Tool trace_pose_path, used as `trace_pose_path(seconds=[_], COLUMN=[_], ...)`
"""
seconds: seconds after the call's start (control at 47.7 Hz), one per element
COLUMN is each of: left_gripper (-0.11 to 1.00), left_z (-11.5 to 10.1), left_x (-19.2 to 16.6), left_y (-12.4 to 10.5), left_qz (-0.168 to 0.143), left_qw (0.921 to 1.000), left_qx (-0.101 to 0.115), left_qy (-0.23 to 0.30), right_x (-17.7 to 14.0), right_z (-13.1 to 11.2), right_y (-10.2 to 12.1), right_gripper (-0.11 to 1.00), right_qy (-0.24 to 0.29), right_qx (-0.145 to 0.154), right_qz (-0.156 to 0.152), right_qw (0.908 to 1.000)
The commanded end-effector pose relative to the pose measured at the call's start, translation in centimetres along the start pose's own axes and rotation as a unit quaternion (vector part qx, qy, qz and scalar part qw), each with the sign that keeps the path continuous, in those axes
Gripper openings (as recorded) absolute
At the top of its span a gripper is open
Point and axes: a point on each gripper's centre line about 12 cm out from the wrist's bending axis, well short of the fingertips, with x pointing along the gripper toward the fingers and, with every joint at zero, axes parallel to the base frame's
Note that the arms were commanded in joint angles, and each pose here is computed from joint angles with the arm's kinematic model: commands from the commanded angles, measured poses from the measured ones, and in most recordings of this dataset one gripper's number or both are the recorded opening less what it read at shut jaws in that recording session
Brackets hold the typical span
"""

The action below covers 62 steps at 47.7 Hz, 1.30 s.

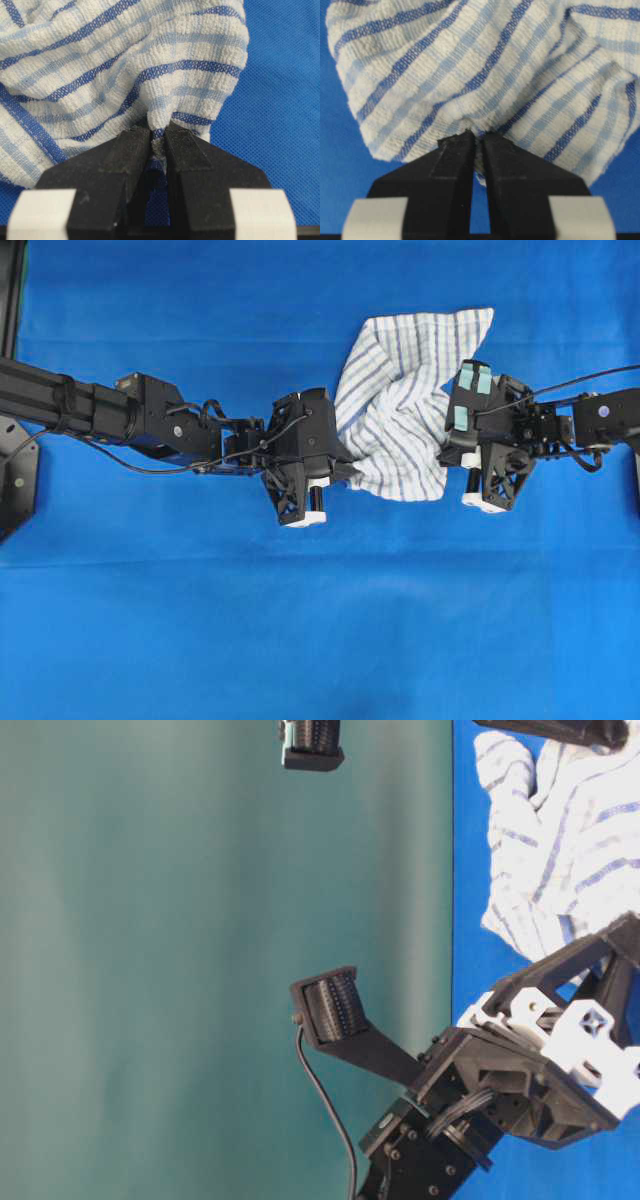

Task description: Lift the towel with both arms.

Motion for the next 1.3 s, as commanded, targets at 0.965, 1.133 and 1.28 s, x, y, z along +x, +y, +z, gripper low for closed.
trace_pose_path(seconds=[0.965,1.133,1.28], left_gripper=[0.04,0.04,0.04], left_z=[15.5,17.8,19.7], left_x=[-24.3,-28.4,-31.5], left_y=[-0.4,0.5,1.2], left_qz=[-0.014,-0.004,0.006], left_qw=[0.9951,0.9901,0.9862], left_qx=[-0.017,-0.023,-0.023], left_qy=[-0.097,-0.138,-0.164], right_x=[-20.2,-23.6,-26.6], right_z=[18.6,20.9,22.6], right_y=[2.7,2.8,2.9], right_gripper=[0.08,0.08,0.08], right_qy=[-0.180,-0.203,-0.223], right_qx=[-0.006,-0.017,-0.026], right_qz=[-0.014,-0.020,-0.024], right_qw=[0.9835,0.9789,0.9742])
